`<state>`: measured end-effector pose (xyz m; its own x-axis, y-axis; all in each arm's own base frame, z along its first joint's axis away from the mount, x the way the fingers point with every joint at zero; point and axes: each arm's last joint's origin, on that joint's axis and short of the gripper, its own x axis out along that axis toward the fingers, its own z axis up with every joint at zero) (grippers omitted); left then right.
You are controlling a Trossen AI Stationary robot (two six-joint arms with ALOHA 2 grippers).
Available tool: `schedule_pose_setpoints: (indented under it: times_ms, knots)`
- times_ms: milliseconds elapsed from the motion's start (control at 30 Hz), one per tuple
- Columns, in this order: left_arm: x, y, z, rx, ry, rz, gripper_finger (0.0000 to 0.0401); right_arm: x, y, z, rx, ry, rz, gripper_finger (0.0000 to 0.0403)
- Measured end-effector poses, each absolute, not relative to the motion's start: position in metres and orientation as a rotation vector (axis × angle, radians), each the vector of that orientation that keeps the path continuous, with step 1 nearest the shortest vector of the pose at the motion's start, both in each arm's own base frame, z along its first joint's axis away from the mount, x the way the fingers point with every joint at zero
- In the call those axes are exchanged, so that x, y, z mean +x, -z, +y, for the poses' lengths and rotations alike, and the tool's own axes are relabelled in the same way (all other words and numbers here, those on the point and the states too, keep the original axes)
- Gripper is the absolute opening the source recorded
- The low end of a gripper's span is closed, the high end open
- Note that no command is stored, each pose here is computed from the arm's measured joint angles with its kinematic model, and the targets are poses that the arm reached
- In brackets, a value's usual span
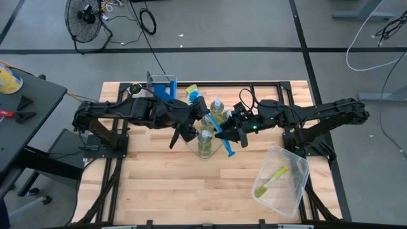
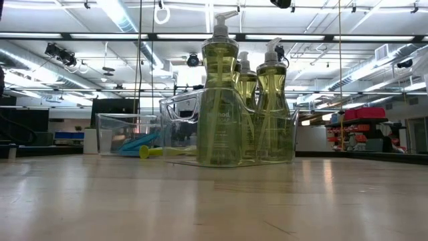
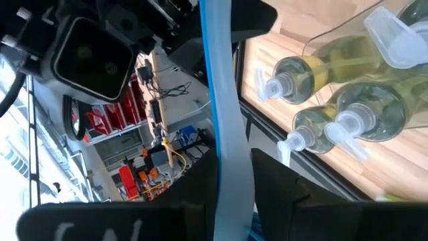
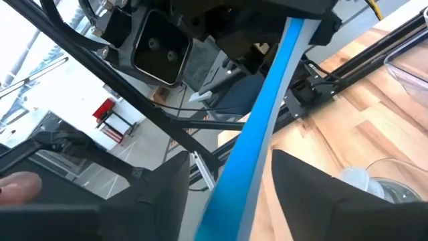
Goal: Pick & Place Kitchen Sink Supplies
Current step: Put the blue toilet brush into the transparent container
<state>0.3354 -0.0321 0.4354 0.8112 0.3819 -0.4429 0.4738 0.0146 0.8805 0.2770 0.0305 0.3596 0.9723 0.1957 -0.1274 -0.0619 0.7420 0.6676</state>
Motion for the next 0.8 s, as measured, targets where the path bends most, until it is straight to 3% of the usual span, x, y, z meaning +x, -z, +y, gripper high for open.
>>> schedule_pose_setpoints:
  times_ms: [433, 633, 800]
  knots:
    - [0.334, -0.436, -0.037, 1.610, 0.087, 0.688, 0.0090, 0.277, -0.358, 0.030, 0.733, -0.134, 0.210, 0.0077]
    - [0.333, -0.436, -0.047, 1.586, 0.097, 0.662, 0.0087, 0.277, -0.357, 0.031, 0.698, -0.159, 0.219, 0.0082]
    - [0.333, -0.439, -0.054, 1.480, 0.097, 0.585, 0.0107, 0.277, -0.357, 0.031, 0.590, -0.174, 0.206, 0.0080]
